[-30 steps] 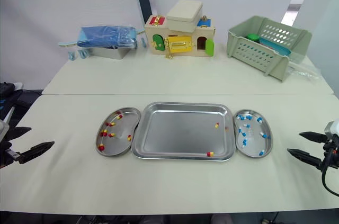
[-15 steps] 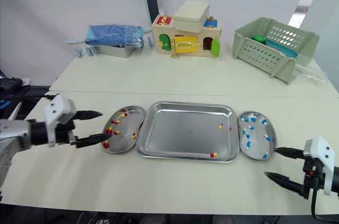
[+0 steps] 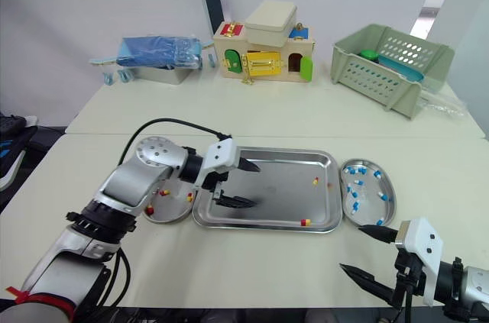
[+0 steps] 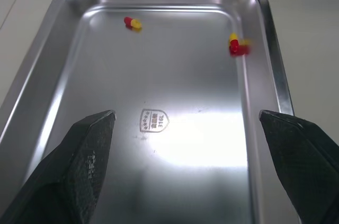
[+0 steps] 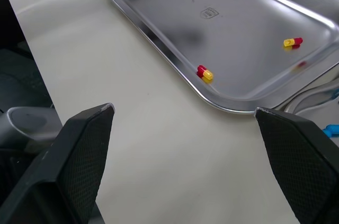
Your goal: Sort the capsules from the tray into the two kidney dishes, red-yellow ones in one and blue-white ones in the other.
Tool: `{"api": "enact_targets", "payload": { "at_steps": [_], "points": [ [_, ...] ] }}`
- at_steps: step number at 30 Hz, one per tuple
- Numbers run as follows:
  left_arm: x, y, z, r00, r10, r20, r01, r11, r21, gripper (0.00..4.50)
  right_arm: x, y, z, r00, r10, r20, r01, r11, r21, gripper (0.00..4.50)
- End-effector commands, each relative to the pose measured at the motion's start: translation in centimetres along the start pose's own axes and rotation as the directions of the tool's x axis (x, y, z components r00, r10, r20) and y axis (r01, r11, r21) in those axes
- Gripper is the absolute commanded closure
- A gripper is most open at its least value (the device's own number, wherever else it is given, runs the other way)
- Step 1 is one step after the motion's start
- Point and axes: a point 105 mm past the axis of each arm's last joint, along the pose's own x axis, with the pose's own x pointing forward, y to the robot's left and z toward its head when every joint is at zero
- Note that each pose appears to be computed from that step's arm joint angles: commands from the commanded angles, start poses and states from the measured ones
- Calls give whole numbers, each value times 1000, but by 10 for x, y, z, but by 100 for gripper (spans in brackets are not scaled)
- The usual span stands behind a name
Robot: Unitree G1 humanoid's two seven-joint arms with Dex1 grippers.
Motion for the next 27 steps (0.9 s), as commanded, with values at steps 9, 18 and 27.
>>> {"api": "enact_targets", "payload": {
  "at_steps": [9,18,27],
  "points": [
    [61,-16,30,997,-70,-22,71,995,75,0,11,25,-26,993,-84,78,79,995,60,3],
    [86,-21,30,995,-60,-77,67,994,87,0,19,14,-16,987,-119,112,114,992,47,3],
    [97,-18,29,992,-61,-110,73,991,110,0,22,14,-7,986,-121,119,116,992,45,3]
  ]
}}
